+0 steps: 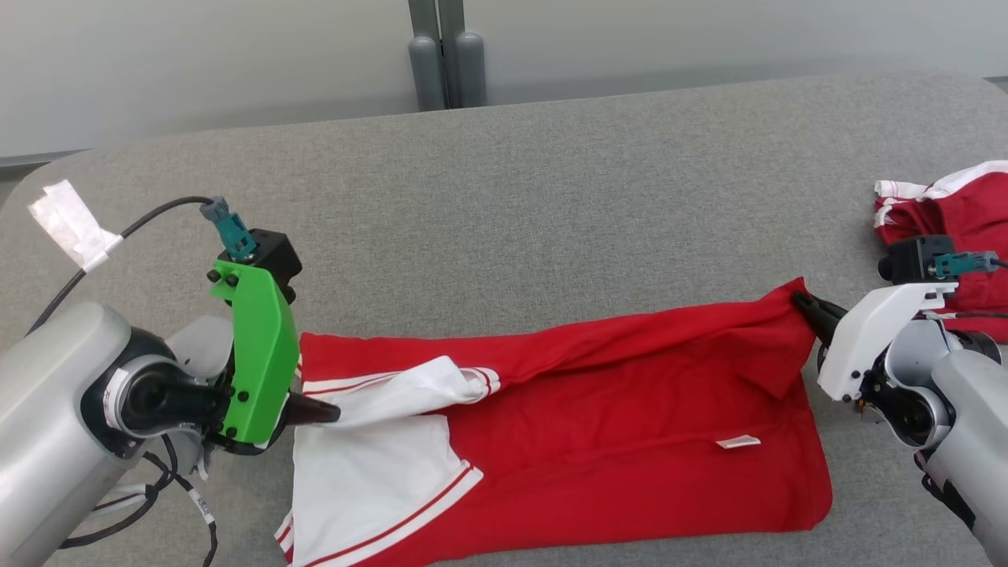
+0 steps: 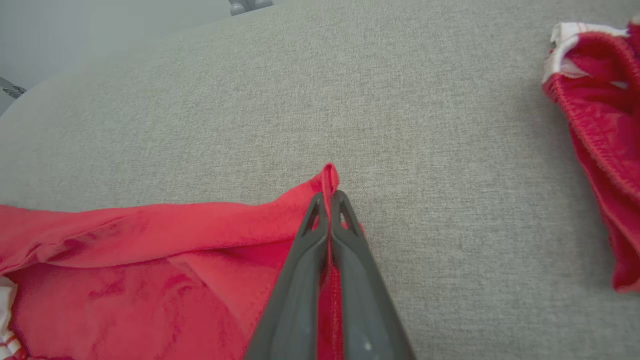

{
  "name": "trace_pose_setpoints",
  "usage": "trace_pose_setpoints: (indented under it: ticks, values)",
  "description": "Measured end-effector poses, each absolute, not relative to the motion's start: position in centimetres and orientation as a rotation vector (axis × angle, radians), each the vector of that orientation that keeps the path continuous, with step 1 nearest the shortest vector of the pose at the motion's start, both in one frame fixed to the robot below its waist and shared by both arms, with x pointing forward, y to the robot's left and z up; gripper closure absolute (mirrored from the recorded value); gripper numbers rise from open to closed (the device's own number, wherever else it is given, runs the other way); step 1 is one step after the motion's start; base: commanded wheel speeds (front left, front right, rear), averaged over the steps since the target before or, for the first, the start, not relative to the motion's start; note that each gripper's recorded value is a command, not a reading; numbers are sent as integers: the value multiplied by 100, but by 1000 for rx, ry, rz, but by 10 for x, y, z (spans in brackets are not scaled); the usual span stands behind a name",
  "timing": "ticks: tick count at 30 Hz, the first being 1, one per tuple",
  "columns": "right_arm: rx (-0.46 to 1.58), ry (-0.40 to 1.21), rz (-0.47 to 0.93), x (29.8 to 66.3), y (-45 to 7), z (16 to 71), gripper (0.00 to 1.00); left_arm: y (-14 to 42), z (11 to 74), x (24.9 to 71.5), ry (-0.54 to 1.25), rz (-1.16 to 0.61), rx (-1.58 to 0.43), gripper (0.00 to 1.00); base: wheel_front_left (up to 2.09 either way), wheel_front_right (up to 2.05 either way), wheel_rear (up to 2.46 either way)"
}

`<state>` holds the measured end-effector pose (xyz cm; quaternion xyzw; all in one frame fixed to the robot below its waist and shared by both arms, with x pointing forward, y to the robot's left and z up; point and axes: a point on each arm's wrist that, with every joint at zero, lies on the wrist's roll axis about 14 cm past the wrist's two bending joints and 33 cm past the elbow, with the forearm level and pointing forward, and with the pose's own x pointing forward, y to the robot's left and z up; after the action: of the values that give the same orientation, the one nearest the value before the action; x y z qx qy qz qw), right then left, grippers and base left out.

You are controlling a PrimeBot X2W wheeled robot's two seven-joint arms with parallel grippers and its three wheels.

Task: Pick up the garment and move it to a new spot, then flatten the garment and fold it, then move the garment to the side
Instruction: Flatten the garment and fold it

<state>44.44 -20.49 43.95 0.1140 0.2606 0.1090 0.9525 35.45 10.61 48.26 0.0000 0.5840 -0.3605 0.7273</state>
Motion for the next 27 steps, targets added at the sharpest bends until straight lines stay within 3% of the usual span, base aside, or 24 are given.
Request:
trace_pose_setpoints:
  ticks: [16, 20, 21, 22, 23, 26, 27]
  values:
    - [178, 704, 280, 423, -207, 425, 100, 122, 452, 325, 1442, -742, -3, 100, 0, 0, 0]
    - [175, 730, 283, 418, -207, 421, 67, 125, 443, 319, 1477, -725, -8, 100, 0, 0, 0]
    - [175, 732, 283, 417, -207, 421, 51, 126, 440, 316, 1490, -721, -9, 100, 0, 0, 0]
    - [175, 736, 283, 416, -207, 420, 14, 126, 438, 314, 1499, -718, -10, 100, 0, 0, 0]
    - [176, 742, 285, 415, -207, 419, 0, 126, 436, 313, 1505, -716, -11, 100, 0, 0, 0]
    - [181, 755, 290, 412, -205, 417, 0, 126, 432, 311, 1515, -714, -15, 100, 0, 0, 0]
    - [181, 756, 291, 411, -204, 418, 0, 125, 431, 311, 1513, -715, -17, 68, 0, 0, 0]
